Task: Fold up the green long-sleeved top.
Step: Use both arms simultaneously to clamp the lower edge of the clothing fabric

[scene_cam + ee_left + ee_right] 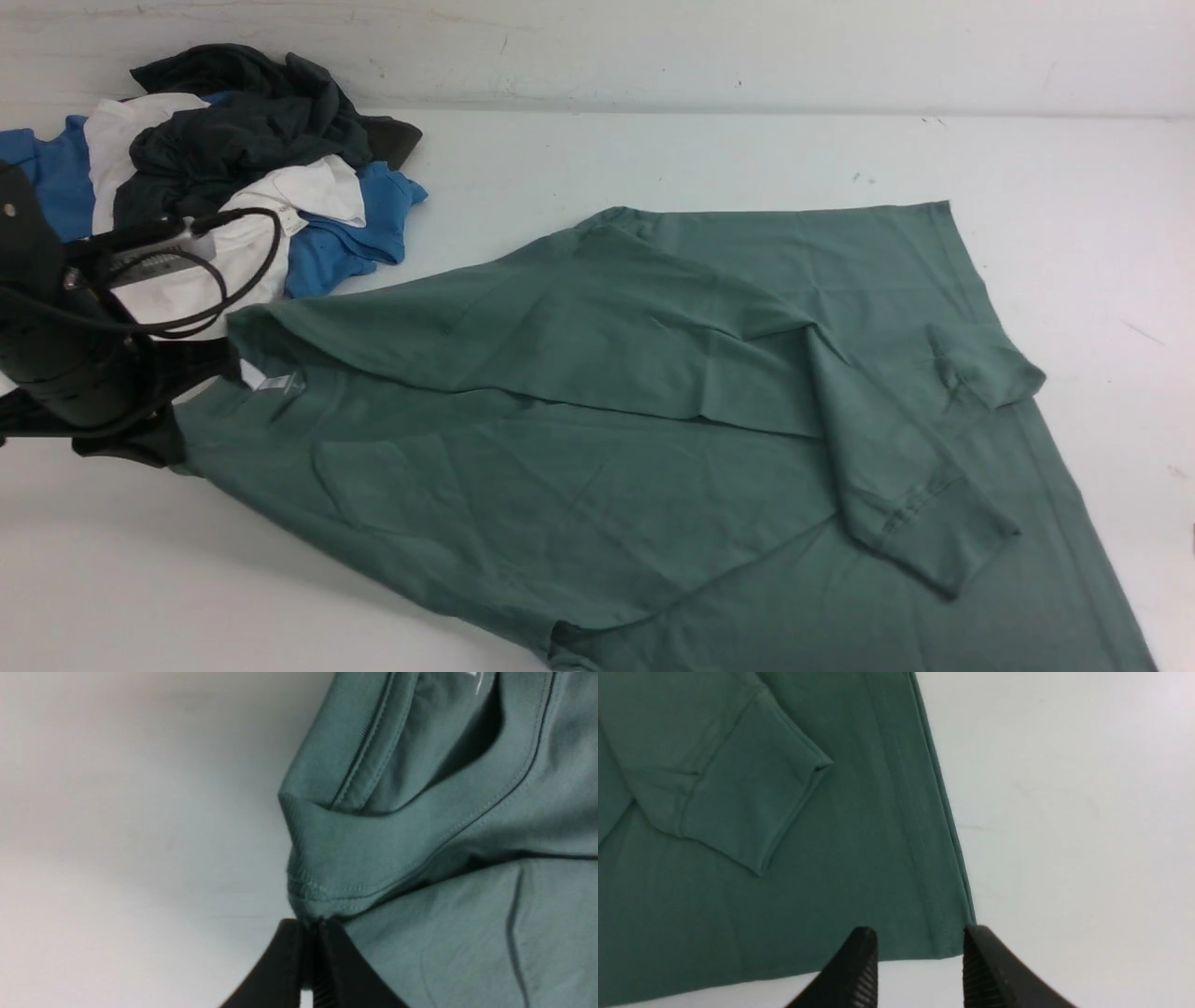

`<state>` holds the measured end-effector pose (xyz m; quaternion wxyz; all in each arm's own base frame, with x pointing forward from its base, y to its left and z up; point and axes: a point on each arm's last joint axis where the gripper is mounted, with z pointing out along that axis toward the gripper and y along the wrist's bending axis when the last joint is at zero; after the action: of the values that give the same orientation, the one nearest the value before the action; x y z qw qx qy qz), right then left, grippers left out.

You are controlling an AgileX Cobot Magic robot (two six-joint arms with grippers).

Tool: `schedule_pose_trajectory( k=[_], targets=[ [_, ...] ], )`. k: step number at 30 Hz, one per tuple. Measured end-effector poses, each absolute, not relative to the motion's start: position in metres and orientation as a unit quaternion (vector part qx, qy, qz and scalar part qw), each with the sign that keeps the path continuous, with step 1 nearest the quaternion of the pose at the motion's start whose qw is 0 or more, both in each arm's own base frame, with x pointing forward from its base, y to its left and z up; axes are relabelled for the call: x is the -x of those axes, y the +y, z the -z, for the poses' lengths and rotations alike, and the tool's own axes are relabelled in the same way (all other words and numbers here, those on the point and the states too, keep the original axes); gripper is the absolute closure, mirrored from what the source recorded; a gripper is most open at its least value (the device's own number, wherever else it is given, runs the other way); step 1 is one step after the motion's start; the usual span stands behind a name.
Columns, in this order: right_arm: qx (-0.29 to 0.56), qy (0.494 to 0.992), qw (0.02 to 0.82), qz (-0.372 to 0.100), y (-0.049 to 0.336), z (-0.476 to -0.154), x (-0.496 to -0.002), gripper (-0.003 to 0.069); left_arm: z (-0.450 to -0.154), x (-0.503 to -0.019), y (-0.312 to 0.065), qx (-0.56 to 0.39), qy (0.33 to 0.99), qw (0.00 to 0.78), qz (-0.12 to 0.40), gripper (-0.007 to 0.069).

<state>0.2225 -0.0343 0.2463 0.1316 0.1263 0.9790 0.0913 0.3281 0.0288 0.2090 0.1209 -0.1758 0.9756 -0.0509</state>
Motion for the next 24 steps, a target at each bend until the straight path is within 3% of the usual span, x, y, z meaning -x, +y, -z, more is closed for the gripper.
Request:
schedule_pose_trajectory(
  k=[6,14,18,24],
  targets=[
    [-0.065,0.993,0.061,-0.083,-0.009,-0.207,-0.228,0.0413,-0.208,-0.326,0.032,0.16,0.98,0.114,0.036,0.0617],
    [-0.032,0.999,-0.018,-0.023,0.005,-0.17,-0.238,0.0379,-0.208,-0.326,0.032,0.16,0.98,0.112,0.035,0.0592],
    [-0.05,0.998,-0.045,0.006,0.002,-0.156,-0.241,0.0337,-0.208,-0.323,0.033,0.158,0.982,0.099,0.032,0.0508],
    [-0.055,0.998,-0.022,0.009,0.001,-0.154,-0.246,0.0301,-0.207,-0.317,0.031,0.159,0.985,0.062,0.035,0.0378]
  ],
)
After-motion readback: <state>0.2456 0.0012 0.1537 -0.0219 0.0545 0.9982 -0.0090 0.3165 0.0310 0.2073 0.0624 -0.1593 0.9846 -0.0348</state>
